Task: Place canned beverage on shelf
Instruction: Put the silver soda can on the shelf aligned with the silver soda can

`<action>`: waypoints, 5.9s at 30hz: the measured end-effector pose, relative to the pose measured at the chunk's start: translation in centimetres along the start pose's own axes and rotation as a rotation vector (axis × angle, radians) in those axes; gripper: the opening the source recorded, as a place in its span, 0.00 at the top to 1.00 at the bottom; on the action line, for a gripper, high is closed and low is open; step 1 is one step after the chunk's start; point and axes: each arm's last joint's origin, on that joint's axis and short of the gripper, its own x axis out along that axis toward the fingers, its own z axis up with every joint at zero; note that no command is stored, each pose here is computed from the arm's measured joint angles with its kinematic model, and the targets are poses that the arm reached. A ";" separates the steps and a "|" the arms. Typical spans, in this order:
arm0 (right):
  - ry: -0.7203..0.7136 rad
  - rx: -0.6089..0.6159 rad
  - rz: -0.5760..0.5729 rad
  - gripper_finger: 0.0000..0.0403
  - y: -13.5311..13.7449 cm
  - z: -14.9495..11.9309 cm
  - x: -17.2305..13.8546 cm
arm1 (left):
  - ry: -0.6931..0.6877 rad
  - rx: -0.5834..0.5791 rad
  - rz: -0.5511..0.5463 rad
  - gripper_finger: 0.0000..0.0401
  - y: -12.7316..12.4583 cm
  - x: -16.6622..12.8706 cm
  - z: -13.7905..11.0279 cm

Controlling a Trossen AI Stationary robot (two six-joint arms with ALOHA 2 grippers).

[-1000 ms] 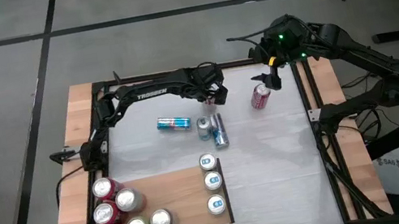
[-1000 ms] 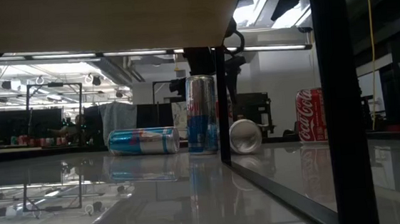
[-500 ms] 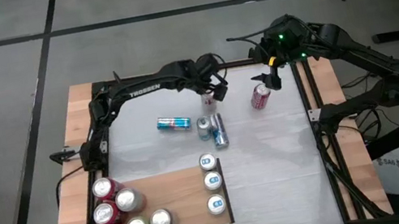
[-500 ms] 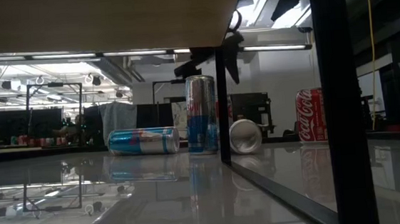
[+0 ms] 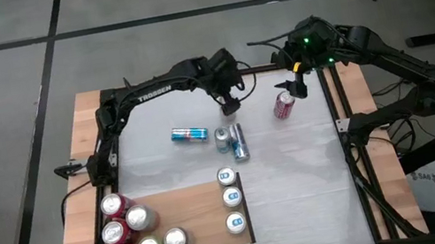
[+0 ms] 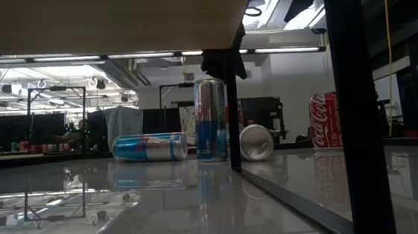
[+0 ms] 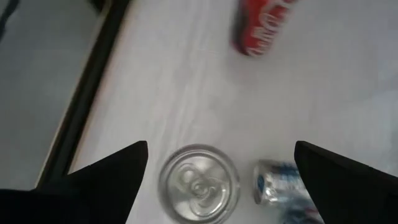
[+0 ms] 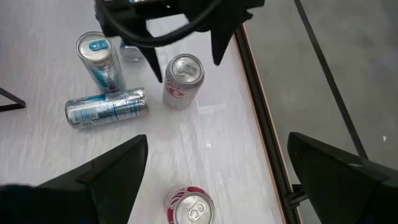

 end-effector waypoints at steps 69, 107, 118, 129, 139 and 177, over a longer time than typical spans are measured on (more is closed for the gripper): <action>0.015 0.001 0.006 0.07 0.1 -0.1 0.0 | 0.036 0.234 -0.042 0.01 1.0 1.5 -1.3; 0.015 0.001 0.007 0.07 0.1 -0.1 0.0 | 0.155 0.377 -0.069 0.01 1.3 4.0 -2.7; 0.015 0.001 0.007 0.07 0.1 -0.1 0.0 | 0.158 0.378 -0.067 0.01 1.2 4.7 -2.8; 0.015 0.001 0.007 0.07 0.1 -0.1 0.0 | 0.205 0.415 0.015 0.06 -0.1 5.3 -2.9; 0.015 0.001 0.007 0.07 0.1 -0.1 0.0 | 0.201 0.336 0.021 0.24 -0.4 5.3 -2.9; 0.010 0.000 0.008 0.07 0.1 -0.1 0.0 | 0.106 -0.068 0.106 0.29 -6.1 -14.2 0.3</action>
